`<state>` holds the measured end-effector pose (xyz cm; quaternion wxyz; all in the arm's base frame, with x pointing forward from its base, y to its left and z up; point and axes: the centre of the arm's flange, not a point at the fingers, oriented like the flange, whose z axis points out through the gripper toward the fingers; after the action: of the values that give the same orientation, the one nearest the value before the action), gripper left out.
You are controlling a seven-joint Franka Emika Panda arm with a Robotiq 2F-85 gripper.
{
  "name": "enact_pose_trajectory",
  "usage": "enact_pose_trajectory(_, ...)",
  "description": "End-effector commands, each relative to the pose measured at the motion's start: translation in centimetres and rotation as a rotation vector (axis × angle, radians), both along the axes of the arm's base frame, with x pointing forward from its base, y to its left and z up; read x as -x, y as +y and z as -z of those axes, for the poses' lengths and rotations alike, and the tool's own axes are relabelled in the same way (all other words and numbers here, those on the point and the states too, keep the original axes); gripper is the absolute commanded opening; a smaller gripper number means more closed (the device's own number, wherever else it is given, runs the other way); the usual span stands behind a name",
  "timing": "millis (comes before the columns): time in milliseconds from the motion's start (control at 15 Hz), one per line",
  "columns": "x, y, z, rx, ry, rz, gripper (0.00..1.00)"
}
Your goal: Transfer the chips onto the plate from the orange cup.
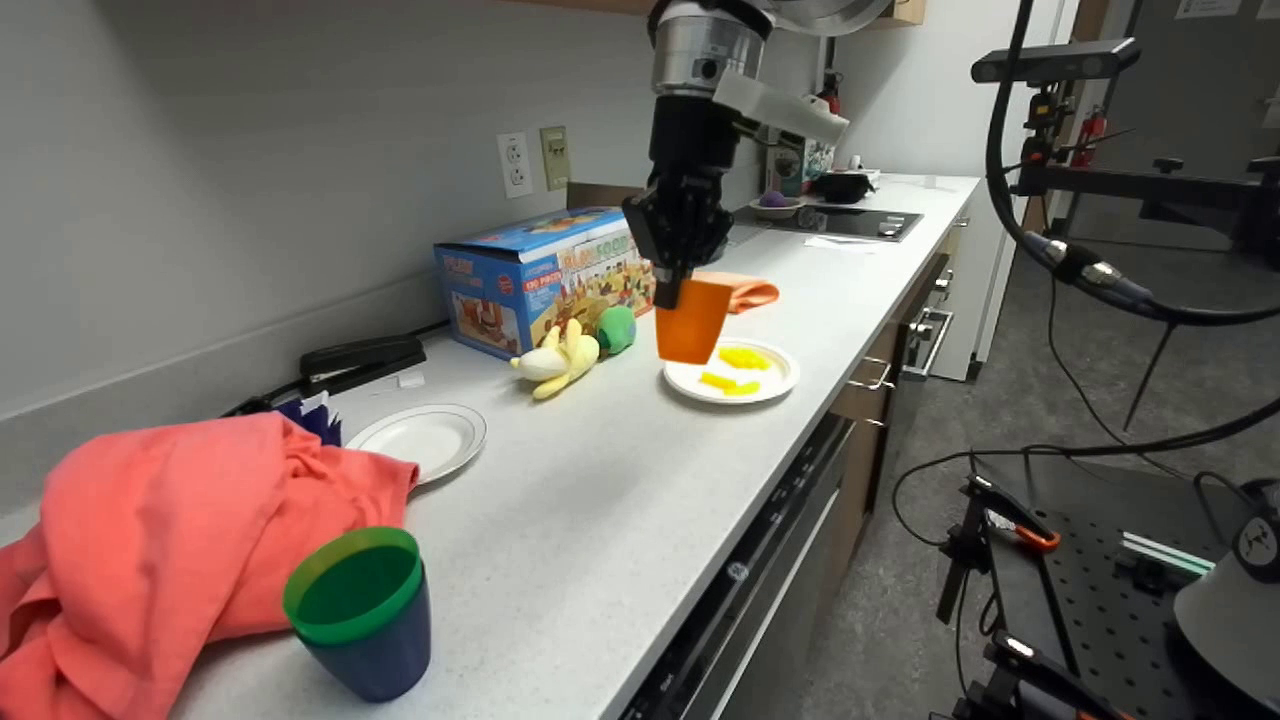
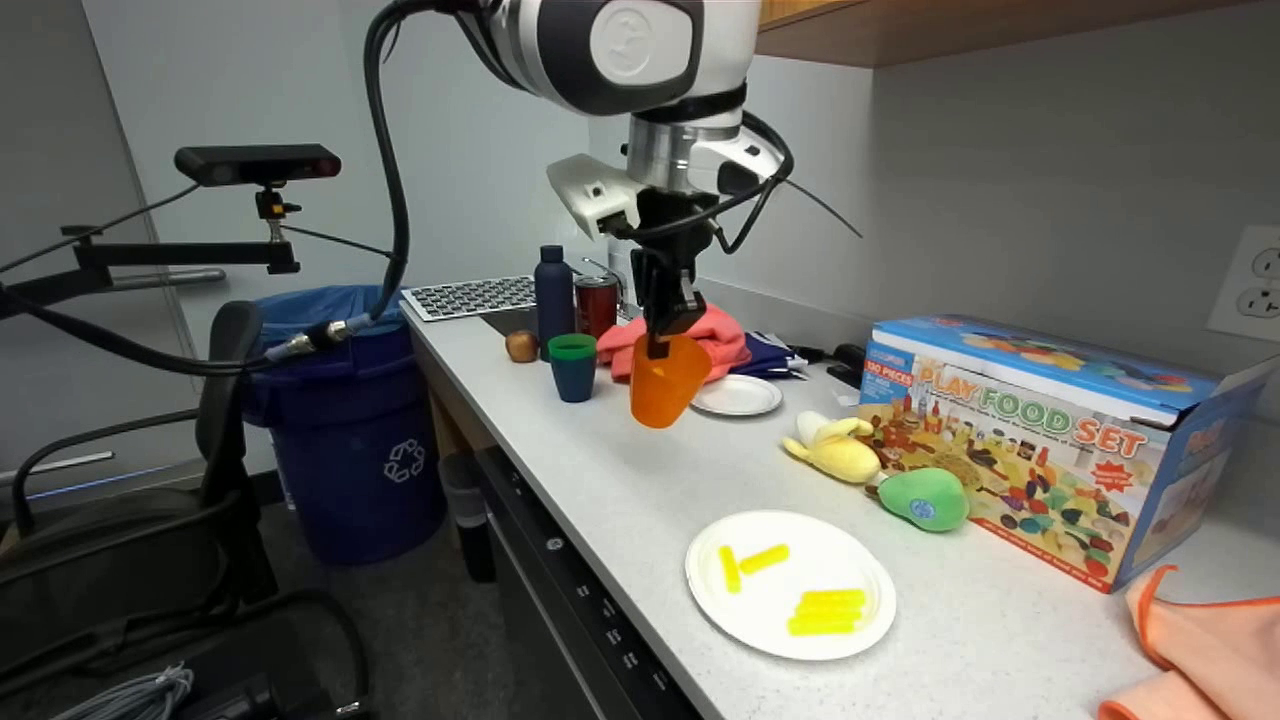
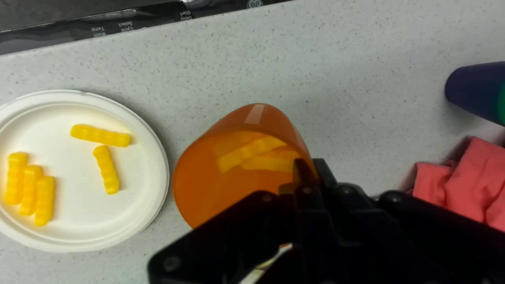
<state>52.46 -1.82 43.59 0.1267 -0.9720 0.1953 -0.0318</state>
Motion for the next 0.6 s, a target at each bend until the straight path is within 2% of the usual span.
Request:
enact_pose_trajectory(0, -1.1, -3.7, -0.9, -0.096, 0.018, 0.014, 0.01)
enact_pose_trajectory(200, -0.7, -7.1, -1.2, -0.152, 0.057, 0.033, 0.01)
enact_pose_trajectory(533, -0.3, -12.0, 0.1, -0.387, 0.084, 0.017, 0.01)
